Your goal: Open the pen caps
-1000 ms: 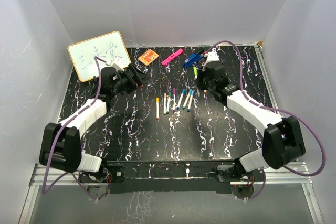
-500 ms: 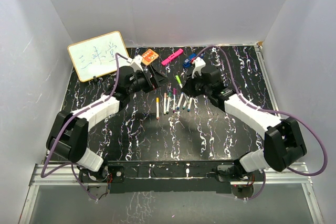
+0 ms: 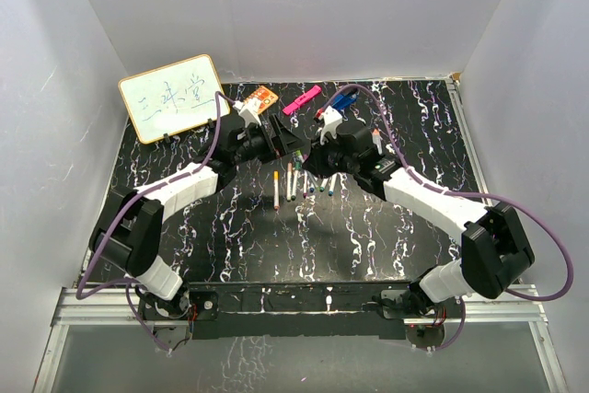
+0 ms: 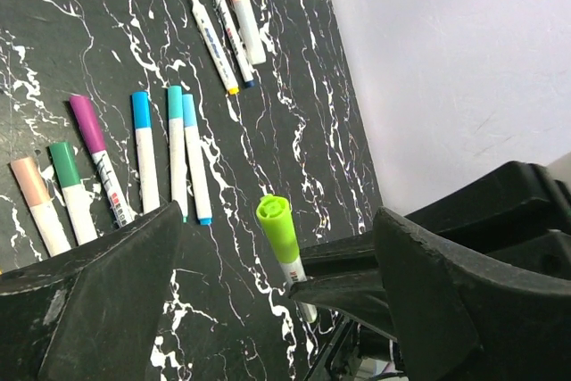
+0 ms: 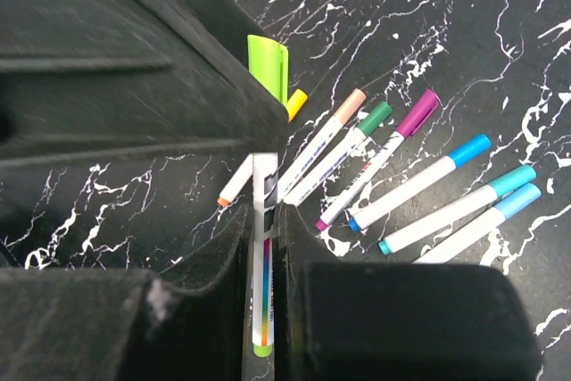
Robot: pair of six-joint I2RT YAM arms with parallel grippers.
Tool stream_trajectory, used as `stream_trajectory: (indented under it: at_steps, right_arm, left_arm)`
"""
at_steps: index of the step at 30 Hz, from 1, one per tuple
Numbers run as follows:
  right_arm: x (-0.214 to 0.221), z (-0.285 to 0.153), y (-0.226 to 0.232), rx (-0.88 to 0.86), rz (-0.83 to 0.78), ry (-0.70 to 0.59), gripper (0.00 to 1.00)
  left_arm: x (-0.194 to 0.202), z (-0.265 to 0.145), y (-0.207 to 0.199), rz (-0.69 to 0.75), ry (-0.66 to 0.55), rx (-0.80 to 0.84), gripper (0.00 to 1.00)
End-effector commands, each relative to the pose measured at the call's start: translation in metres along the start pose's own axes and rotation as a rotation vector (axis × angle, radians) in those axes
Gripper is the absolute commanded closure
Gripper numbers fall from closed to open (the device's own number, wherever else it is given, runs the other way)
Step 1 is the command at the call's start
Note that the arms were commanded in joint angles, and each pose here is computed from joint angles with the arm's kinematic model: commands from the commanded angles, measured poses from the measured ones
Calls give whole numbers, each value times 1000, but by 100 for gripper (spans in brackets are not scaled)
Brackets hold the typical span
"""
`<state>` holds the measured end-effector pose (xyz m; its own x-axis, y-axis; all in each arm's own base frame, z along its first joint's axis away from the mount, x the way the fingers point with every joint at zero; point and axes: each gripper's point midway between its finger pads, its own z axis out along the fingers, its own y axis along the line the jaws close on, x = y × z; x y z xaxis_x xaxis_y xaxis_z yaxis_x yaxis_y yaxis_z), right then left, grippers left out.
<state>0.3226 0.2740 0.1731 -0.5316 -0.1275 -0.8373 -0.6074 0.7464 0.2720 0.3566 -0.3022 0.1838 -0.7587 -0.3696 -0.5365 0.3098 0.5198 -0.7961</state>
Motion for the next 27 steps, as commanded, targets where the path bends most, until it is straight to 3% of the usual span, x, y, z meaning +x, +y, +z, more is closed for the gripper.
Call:
stream_trajectory:
  at_steps: [1, 27]
  right_arm:
    - [-45, -2, 13, -21, -41, -119, 100]
    - [-42, 4, 22, -26, -50, -115, 100]
  left_arm:
    - [-7, 3, -14, 39, -20, 26, 15]
    - [-8, 9, -19, 11, -46, 30, 66]
